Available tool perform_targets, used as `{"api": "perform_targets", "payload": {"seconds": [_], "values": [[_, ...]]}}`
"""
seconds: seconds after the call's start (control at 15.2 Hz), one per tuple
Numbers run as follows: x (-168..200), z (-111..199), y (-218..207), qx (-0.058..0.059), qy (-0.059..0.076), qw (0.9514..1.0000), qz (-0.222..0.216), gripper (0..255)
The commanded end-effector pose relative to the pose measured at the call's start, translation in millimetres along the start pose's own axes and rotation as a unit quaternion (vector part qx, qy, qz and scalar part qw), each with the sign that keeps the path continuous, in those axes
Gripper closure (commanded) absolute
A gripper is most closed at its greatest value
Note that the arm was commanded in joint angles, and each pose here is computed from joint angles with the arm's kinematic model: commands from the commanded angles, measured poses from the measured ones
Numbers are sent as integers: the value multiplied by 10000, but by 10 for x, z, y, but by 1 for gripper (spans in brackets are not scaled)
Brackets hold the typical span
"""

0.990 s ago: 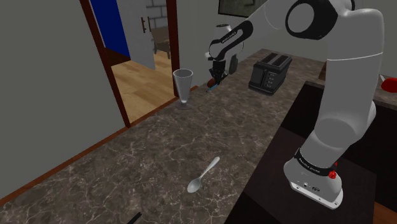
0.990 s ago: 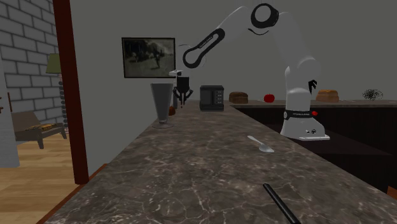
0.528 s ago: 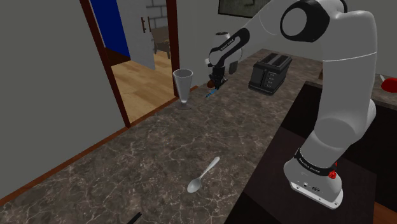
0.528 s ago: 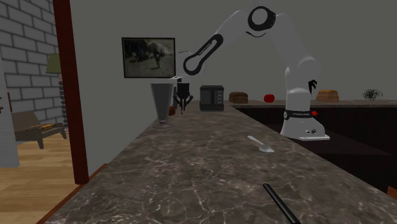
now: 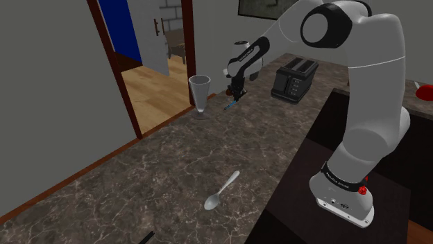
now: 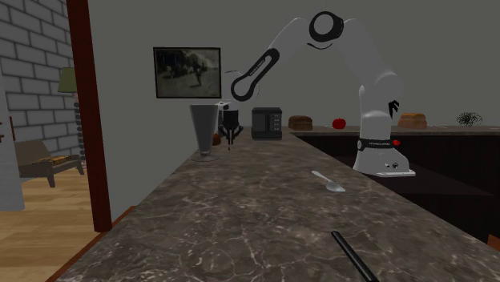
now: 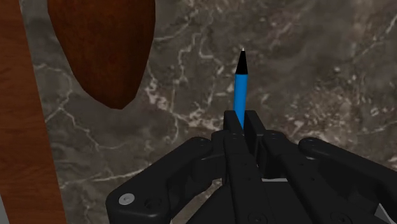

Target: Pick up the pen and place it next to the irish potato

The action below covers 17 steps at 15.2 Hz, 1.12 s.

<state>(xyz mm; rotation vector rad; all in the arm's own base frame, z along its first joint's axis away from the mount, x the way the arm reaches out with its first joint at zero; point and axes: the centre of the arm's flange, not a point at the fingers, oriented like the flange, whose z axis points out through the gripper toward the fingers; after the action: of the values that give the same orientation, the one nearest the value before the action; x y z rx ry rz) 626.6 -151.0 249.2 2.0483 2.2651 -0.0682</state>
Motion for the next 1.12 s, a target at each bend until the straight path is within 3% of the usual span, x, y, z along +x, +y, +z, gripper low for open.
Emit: {"api": "perform_targets", "payload": {"seconds": [0.0, 0.2, 0.26, 0.59, 0.86, 1.06], "values": [[0, 3, 1, -1, 0, 10000, 0, 255], [0, 3, 1, -1, 0, 10000, 0, 255], [0, 3, 1, -1, 0, 10000, 0, 0], [0, 3, 1, -1, 0, 10000, 0, 0], [0, -497, 1, -1, 0, 10000, 0, 0], [0, -497, 1, -1, 0, 10000, 0, 0]]}}
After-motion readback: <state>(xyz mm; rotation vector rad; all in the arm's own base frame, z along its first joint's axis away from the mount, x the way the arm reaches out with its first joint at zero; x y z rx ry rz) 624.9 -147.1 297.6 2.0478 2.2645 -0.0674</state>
